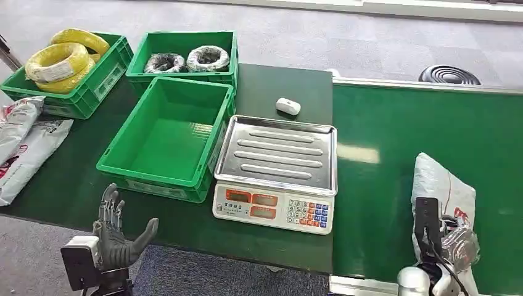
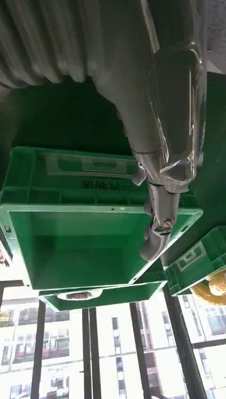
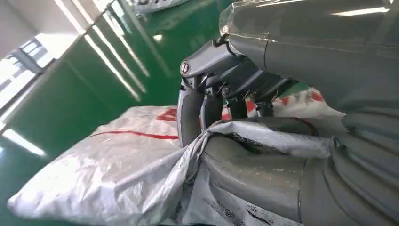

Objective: Moved the parcel from conveyor to table for the left to box.

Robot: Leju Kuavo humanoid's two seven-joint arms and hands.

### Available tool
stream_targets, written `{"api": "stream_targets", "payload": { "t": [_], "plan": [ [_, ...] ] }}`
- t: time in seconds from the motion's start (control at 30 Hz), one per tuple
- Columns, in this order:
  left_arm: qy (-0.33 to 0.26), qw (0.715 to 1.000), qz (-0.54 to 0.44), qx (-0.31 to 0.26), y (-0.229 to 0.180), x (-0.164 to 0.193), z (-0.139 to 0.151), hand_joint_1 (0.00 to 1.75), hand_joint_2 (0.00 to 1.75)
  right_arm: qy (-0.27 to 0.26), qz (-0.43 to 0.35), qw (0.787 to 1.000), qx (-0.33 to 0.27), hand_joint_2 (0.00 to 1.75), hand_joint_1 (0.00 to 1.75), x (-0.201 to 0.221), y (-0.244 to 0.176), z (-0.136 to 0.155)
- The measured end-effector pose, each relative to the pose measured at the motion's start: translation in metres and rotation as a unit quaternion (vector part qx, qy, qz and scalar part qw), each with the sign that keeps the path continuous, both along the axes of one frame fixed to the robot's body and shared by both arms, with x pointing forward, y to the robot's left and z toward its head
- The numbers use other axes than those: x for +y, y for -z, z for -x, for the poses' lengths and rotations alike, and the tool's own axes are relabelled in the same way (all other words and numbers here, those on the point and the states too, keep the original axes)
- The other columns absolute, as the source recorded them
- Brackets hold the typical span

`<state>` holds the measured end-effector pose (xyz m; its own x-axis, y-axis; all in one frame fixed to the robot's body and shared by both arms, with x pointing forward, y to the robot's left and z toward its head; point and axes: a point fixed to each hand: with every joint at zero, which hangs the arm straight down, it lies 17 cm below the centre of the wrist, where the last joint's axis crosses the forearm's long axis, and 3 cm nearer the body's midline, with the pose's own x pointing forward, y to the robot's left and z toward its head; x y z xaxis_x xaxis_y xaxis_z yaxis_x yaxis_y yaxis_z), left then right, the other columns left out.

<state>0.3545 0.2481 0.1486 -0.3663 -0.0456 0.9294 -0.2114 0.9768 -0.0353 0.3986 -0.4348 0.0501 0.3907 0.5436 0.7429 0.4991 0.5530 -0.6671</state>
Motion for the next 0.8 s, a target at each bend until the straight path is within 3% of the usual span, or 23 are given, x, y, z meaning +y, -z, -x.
{"api": "stream_targets", "payload": {
  "t": [0.23, 0.7, 0.73, 0.77, 0.8],
  "plan": [
    [-0.003, 1.0, 0.0, -0.005, -0.005, 0.001, 0.0, 0.0, 1.75, -0.062, -0.027, 0.996, -0.066, 1.75, 1.75, 0.047, -0.034, 0.008],
    [0.0, 1.0, -0.001, -0.007, -0.008, -0.002, -0.001, 0.0, 1.75, -0.043, -0.013, 0.992, -0.118, 1.75, 1.75, 0.041, -0.056, 0.019],
    [0.008, 1.0, -0.003, -0.006, -0.009, -0.007, -0.002, 0.0, 1.75, -0.005, 0.046, 0.983, -0.178, 1.75, 1.75, 0.025, -0.089, 0.034],
    [0.009, 1.0, -0.004, -0.006, -0.01, -0.008, -0.002, 0.0, 1.75, -0.002, 0.058, 0.98, -0.188, 1.75, 1.75, 0.023, -0.096, 0.036],
    [0.017, 1.0, -0.004, -0.01, -0.013, -0.018, -0.007, 0.0, 1.75, 0.0, 0.147, 0.957, -0.251, 1.75, 1.75, 0.021, -0.156, 0.045]
  ]
}}
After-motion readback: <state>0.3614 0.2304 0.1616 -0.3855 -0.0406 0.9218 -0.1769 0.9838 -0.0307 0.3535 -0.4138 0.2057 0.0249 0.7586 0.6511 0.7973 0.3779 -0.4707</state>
